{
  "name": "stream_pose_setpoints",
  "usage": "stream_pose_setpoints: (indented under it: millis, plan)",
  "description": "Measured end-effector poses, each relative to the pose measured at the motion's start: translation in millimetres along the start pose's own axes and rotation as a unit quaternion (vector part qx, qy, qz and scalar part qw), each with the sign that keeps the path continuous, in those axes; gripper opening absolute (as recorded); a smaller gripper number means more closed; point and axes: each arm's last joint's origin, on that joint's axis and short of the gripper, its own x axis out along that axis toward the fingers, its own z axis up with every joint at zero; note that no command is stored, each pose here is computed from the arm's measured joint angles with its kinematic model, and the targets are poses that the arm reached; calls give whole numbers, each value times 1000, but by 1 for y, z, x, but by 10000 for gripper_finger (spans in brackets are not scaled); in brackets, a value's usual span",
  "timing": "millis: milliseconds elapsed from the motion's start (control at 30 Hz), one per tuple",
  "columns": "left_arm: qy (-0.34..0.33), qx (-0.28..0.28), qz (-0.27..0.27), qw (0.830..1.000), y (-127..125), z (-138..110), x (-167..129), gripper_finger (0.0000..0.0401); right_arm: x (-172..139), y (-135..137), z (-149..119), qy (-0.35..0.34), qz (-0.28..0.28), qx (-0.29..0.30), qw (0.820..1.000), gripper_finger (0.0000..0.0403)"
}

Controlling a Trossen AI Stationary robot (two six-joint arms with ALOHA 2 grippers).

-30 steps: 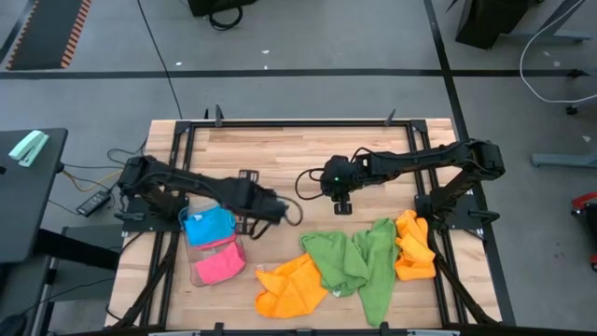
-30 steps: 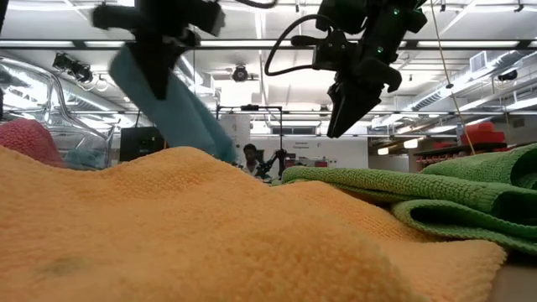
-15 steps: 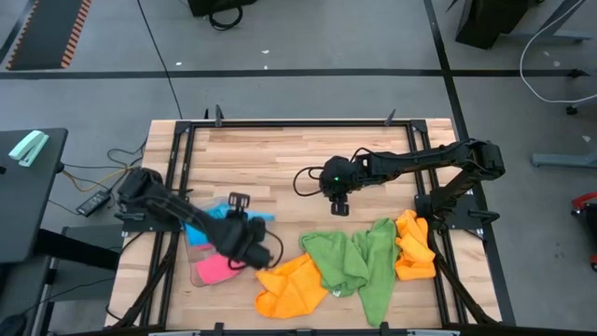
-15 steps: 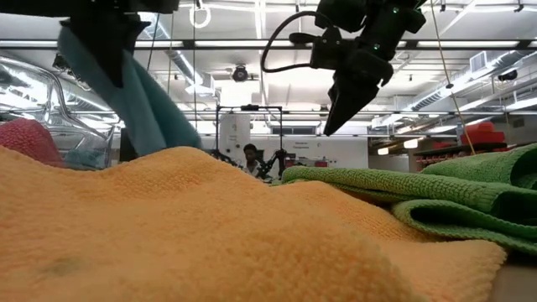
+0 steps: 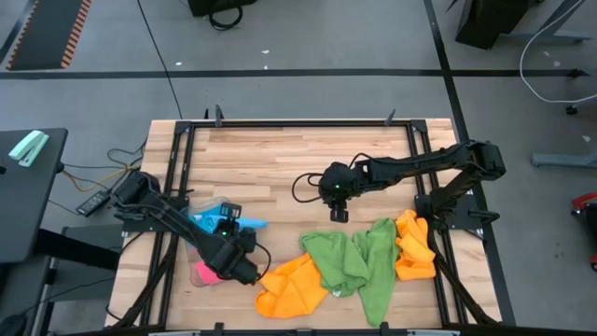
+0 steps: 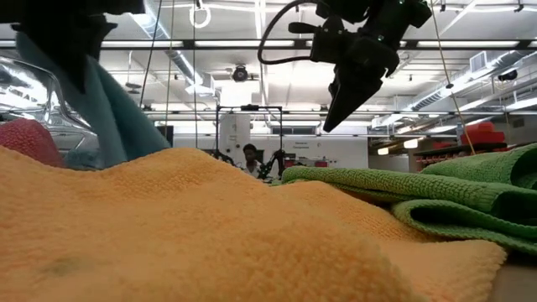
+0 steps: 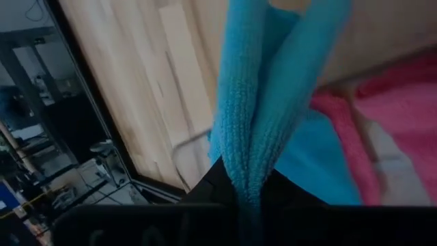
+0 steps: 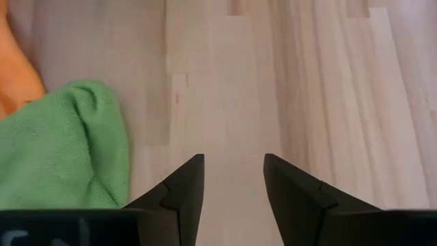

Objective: Fold microfiber towels
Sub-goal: Put the blue microfiber cloth into the transparent bin

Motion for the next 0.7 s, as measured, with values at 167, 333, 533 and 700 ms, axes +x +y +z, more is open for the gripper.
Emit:
stream_pose_setpoints:
  millis: [167,333,533,700]
  plan:
    - [-5,-58,-49,997,13,-16,-10,18,0,4,0,-1,4,-7,1000,160]
    - [-63,-173,-102,978,46,-51,-35,18,0,4,0,-2,3,-7,1000,160]
    - [-87,-353,-147,920,68,-95,-35,18,0,4,2,-13,4,-11,1000,160]
    - [-144,-487,-215,835,62,-107,-13,18,0,4,3,-17,4,-16,1000,160]
